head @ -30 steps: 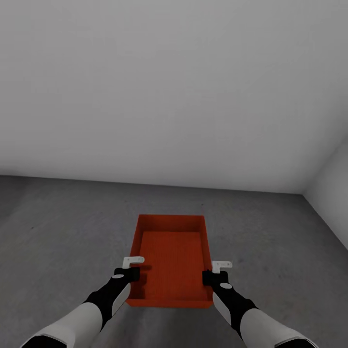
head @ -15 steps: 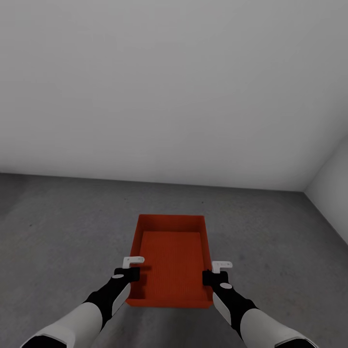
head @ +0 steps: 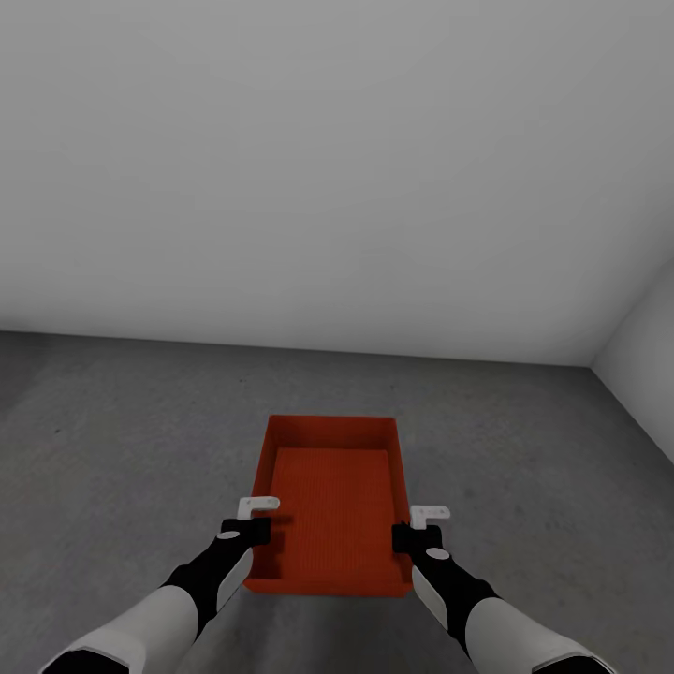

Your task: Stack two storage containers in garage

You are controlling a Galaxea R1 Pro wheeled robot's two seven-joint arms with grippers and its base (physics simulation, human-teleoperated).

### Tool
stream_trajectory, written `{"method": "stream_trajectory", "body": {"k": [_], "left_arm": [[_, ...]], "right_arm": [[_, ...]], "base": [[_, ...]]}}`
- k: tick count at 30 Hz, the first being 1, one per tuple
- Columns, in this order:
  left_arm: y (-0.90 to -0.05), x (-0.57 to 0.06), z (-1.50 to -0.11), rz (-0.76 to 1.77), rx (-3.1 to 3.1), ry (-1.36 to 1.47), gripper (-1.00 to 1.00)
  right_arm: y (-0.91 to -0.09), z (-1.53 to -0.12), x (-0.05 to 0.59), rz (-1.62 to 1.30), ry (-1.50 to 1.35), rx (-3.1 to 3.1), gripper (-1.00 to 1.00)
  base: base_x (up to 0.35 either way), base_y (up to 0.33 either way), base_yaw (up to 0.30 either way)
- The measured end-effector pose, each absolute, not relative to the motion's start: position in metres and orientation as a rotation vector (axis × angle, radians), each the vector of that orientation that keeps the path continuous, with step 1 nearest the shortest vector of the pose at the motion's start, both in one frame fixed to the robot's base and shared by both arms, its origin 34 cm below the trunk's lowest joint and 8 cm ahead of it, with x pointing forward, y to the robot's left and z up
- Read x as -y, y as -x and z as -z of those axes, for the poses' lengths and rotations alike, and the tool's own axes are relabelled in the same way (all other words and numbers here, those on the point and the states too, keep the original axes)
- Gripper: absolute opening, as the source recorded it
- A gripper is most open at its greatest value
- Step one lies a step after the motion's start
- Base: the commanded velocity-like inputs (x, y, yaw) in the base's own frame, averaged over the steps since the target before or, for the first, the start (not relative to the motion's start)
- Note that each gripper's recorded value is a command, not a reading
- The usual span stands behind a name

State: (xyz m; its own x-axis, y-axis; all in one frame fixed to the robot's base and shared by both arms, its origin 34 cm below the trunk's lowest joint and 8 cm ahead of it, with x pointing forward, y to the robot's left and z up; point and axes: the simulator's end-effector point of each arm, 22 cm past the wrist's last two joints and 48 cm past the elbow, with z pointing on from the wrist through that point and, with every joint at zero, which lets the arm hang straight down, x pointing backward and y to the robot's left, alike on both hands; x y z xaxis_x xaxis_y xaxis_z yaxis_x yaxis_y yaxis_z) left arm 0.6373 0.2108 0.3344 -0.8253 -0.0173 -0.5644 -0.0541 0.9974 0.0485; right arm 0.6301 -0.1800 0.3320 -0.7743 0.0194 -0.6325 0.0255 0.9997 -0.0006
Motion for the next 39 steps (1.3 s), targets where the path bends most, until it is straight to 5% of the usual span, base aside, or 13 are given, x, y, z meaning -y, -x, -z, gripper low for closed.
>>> {"method": "stream_trajectory", "body": {"k": [39], "left_arm": [[-0.631, -0.209, -0.308, -0.08, -2.537, 0.053, -1.0]], "right_arm": [[-0.624, -0.306, 0.181, 0.011, -0.028, -2.455, -1.0]], "base": [[0.0, 0.0, 0.0]]}}
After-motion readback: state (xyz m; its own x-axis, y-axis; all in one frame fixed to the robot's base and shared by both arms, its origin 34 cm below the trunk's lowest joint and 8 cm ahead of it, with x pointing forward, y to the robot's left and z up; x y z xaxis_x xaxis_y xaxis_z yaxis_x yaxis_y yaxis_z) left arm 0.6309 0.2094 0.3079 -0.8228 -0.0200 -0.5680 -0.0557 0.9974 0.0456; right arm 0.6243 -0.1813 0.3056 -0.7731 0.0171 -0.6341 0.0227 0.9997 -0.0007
